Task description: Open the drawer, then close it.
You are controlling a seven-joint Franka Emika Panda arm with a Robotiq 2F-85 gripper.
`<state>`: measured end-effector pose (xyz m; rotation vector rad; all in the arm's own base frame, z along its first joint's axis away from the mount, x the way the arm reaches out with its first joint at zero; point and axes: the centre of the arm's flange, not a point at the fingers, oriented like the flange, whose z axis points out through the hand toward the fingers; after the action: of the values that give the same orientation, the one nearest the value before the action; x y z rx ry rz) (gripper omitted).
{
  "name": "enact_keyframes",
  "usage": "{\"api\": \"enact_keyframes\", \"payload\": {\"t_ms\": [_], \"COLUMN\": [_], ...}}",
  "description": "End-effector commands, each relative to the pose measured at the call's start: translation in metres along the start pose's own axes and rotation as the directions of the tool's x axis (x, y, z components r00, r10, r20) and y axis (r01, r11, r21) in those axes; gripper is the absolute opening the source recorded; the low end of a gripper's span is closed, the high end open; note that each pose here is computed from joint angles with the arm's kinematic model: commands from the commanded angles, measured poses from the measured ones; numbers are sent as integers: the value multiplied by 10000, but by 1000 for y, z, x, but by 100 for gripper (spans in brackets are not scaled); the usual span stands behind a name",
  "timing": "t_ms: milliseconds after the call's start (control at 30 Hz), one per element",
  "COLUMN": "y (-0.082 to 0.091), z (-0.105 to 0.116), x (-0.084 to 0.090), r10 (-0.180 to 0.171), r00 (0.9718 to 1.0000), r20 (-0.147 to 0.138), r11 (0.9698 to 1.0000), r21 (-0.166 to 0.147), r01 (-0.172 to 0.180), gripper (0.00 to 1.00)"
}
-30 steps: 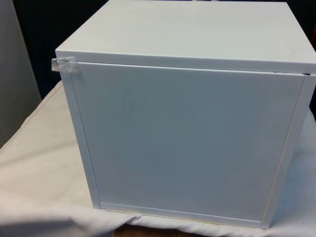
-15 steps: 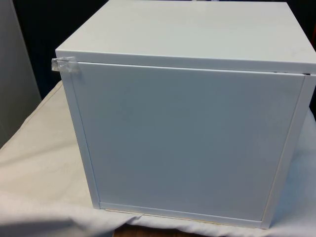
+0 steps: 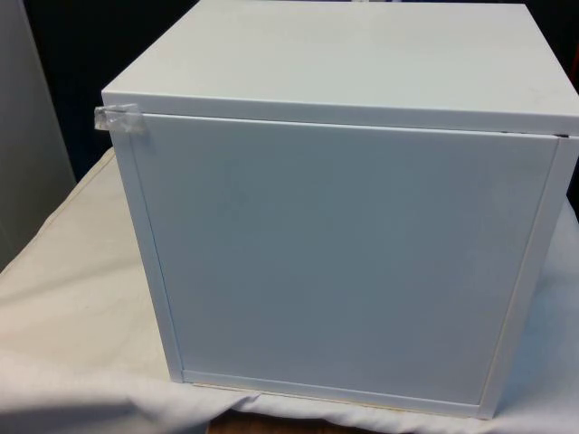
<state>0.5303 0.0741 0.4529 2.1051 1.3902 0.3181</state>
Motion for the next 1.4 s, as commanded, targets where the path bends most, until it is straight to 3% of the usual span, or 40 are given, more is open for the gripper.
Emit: {"api": "enact_keyframes", "payload": {"t_ms": [0,200,233,267,400,800,867,900,967,1167,1200,1233,1367], "y": [-4,-15,-15,-19,-25,-27,-27,-27,-27,-27,-27,-27,-27], "z": [-5,-14,-11,-17,-21,-21,-21,-21,-22,-21,-22,-22,-21], "x": [-2,-7,-6,-8,-9,-9,-9,-9,-9,-9,-9,-9,-9], "r10": [6,59,37,66,72,81,73,71,74,73,78,78,73], "r00": [10000,9999,9999,9999,9997,9995,9995,9995,9995,9995,9995,9995,9995], "r20": [14,-109,-156,-152,-224,-293,-303,-301,-310,-303,-309,-309,-303], "r11": [9999,9999,10000,10000,10000,9999,9999,9999,9999,9999,9999,9999,9999], "r21": [-121,-88,63,-66,-28,80,103,84,83,103,97,97,103], "r01": [-6,-60,-36,-67,-72,-79,-69,-69,-72,-69,-75,-75,-69], "gripper": [0,0,0,0,0,0,10,10,26,60,60,70,90]}}
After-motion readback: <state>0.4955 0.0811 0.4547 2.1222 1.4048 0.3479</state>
